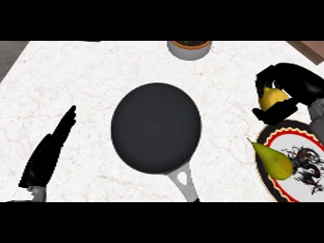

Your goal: Pick the lemon from the plate and place it in the pan

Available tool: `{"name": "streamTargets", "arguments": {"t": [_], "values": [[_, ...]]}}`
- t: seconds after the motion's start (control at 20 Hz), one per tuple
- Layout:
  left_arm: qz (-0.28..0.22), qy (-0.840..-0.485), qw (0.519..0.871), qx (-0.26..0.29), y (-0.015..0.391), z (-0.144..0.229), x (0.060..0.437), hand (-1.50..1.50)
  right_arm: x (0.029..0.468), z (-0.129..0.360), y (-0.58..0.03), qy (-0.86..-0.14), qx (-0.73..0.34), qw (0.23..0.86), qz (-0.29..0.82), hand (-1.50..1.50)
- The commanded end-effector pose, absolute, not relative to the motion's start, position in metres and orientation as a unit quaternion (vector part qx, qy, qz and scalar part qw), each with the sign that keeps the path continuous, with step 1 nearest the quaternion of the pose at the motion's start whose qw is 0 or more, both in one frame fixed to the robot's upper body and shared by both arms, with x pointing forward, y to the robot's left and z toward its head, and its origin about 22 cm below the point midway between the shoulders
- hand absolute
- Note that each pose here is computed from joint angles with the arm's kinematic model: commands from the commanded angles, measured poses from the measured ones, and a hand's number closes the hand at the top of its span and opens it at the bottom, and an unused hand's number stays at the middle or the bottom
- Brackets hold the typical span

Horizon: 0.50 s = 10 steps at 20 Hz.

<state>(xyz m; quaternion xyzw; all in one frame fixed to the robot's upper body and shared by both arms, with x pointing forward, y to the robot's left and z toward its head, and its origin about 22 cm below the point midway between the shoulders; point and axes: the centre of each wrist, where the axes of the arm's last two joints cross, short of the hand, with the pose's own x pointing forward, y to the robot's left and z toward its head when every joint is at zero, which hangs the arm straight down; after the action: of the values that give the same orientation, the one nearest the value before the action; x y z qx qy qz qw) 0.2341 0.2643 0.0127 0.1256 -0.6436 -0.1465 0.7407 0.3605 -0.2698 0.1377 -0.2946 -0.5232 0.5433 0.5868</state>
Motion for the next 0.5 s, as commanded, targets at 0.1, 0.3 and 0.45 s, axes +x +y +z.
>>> {"name": "streamTargets", "arguments": {"t": [0.1,0.3,0.45], "values": [[-0.136,-0.645,0.738,0.146,0.272,0.012,0.234,0.00,0.364,0.170,-0.244,-0.716,-0.279,0.369,0.523,1.50],[-0.136,-0.640,0.740,0.154,0.281,0.019,0.235,0.00,0.382,0.163,-0.227,-0.761,-0.253,0.325,0.501,1.50],[-0.134,-0.637,0.746,0.140,0.276,0.015,0.234,0.00,0.404,0.170,-0.202,-0.779,-0.198,0.330,0.495,1.50]]}}
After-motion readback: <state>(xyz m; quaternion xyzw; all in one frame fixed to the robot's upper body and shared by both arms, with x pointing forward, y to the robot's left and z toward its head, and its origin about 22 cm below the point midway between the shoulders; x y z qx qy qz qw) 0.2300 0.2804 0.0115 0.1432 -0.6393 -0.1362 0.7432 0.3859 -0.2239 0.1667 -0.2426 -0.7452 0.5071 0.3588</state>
